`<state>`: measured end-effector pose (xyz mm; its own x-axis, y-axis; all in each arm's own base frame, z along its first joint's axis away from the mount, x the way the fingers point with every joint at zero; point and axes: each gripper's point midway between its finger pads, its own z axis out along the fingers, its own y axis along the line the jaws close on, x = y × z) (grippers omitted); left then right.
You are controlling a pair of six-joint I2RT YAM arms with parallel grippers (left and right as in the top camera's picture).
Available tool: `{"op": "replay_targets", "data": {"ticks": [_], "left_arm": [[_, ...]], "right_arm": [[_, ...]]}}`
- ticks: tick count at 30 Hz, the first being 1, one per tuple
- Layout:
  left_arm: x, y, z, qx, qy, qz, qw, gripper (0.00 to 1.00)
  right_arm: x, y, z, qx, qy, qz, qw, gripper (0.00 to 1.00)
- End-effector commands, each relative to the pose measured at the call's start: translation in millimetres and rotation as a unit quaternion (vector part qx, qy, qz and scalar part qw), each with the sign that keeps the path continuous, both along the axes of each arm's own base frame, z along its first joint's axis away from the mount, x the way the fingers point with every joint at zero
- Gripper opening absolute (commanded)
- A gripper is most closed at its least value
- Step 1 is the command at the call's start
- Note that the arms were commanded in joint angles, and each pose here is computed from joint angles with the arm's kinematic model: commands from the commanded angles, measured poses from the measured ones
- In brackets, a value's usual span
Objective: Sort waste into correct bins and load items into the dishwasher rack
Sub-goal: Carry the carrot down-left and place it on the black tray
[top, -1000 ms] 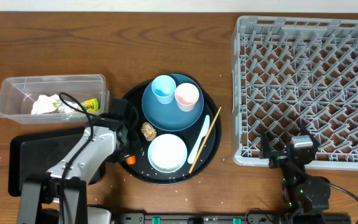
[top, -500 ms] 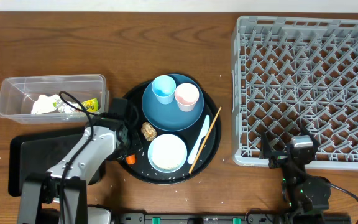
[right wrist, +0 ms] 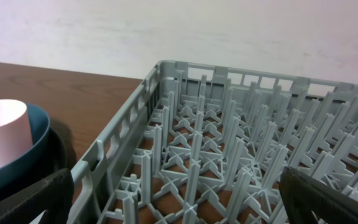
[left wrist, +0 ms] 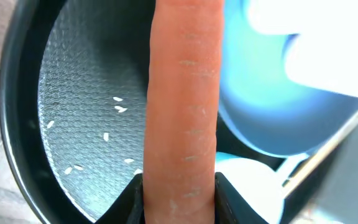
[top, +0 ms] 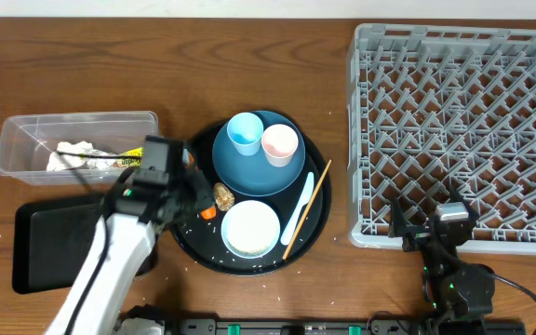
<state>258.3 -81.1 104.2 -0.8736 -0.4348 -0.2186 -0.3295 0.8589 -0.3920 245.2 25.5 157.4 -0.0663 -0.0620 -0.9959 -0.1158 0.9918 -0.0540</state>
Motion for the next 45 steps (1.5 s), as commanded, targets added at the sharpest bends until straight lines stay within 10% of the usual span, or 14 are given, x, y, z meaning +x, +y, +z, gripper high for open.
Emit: {"op": "replay_targets", "data": {"ticks": [1, 28, 45], "left_arm": [[1, 19, 21, 0.002, -0.025, 0.077, 0.997, 0.06], [-109, 233, -9, 0.069, 0.100, 0.575, 0.809, 0.06], [-93, 249, -60, -0.009, 0.147, 0.582, 0.800, 0.12]], "right_arm": [[0, -1, -1, -0.004, 0.000, 0.000, 1.000, 0.99], [0, -1, -1, -0.004, 0.000, 0.000, 1.000, 0.99], [0, -1, -1, -0.004, 0.000, 0.000, 1.000, 0.99]]}}
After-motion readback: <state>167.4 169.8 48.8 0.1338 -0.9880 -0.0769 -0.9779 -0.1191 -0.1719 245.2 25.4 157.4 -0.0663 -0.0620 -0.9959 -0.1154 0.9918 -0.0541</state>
